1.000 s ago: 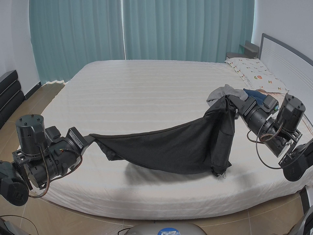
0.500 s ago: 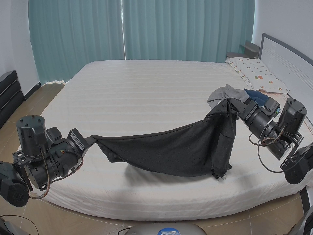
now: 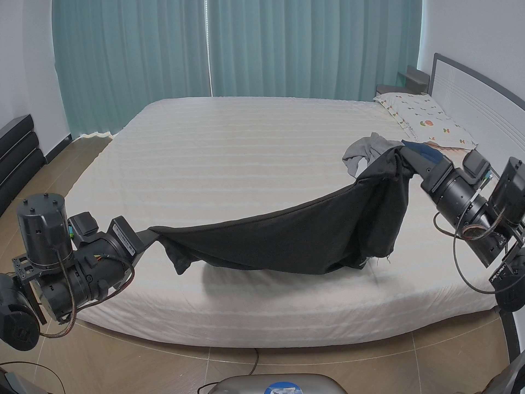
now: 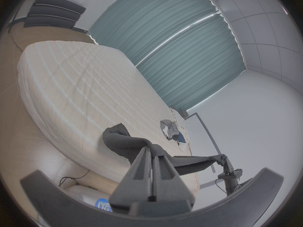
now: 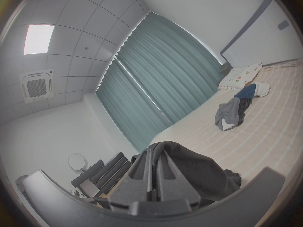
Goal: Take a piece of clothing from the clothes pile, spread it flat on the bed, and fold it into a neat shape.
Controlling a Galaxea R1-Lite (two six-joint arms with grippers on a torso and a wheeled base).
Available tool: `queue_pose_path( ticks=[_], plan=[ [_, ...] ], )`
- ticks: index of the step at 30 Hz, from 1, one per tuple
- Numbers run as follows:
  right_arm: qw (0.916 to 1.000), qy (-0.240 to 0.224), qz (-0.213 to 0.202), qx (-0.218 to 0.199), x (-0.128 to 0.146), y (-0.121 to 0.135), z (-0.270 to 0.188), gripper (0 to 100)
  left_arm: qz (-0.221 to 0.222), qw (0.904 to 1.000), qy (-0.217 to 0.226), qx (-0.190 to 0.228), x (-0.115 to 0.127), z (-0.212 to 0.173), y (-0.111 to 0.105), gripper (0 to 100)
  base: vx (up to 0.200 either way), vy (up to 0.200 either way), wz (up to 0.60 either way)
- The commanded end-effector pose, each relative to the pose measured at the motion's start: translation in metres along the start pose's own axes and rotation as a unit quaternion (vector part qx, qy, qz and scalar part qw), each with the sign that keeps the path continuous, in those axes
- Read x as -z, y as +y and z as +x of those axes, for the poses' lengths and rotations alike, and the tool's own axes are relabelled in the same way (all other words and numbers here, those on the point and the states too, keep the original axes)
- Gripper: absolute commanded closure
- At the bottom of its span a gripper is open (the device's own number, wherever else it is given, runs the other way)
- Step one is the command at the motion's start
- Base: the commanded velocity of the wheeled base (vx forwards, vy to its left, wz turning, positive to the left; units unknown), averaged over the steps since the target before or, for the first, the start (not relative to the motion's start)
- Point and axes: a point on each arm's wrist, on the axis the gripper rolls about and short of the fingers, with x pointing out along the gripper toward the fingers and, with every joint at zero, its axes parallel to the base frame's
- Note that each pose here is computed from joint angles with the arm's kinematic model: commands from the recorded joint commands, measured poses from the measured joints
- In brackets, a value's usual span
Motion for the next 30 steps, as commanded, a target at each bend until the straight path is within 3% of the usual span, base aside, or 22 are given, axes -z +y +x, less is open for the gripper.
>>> queue_pose_path(
  ticks=[1,4,7,12,15,19,24,30],
  plan=[
    [0.9969,-0.065,-0.008,-0.044,-0.045,0.030,-0.019,100,0.012,0.9984,-0.025,0.049,-0.013,-0.030,-0.021,100,0.000,0.000,0.00],
    [0.9956,-0.078,-0.010,-0.051,-0.078,0.053,-0.029,100,0.012,0.9964,-0.042,0.073,-0.029,-0.044,-0.044,100,0.000,0.000,0.00],
    [0.9962,-0.074,-0.013,-0.045,-0.104,0.071,-0.038,100,0.013,0.9967,-0.039,0.070,-0.042,-0.049,-0.062,100,0.000,0.000,0.00],
    [0.9958,-0.086,-0.018,-0.024,-0.135,0.083,-0.030,100,0.012,0.9965,-0.043,0.070,-0.061,-0.048,-0.086,100,0.000,0.000,0.00],
    [0.9911,-0.130,-0.025,-0.013,-0.163,0.089,0.000,100,0.010,0.9964,-0.049,0.068,-0.076,-0.032,-0.104,100,0.000,0.000,0.00],
    [0.9869,-0.158,-0.032,0.012,-0.182,0.088,0.034,100,0.007,0.9979,-0.047,0.043,-0.087,-0.006,-0.111,100,0.000,0.000,0.00],
    [0.9910,-0.119,-0.029,0.054,-0.163,0.065,0.078,100,0.002,0.9989,-0.045,0.014,-0.095,0.031,-0.102,100,0.000,0.000,0.00],
    [0.9908,-0.095,-0.031,0.090,-0.127,0.018,0.121,100,0.000,0.9990,-0.043,-0.009,-0.102,0.070,-0.097,100,0.200,0.000,0.00]
  ],
)
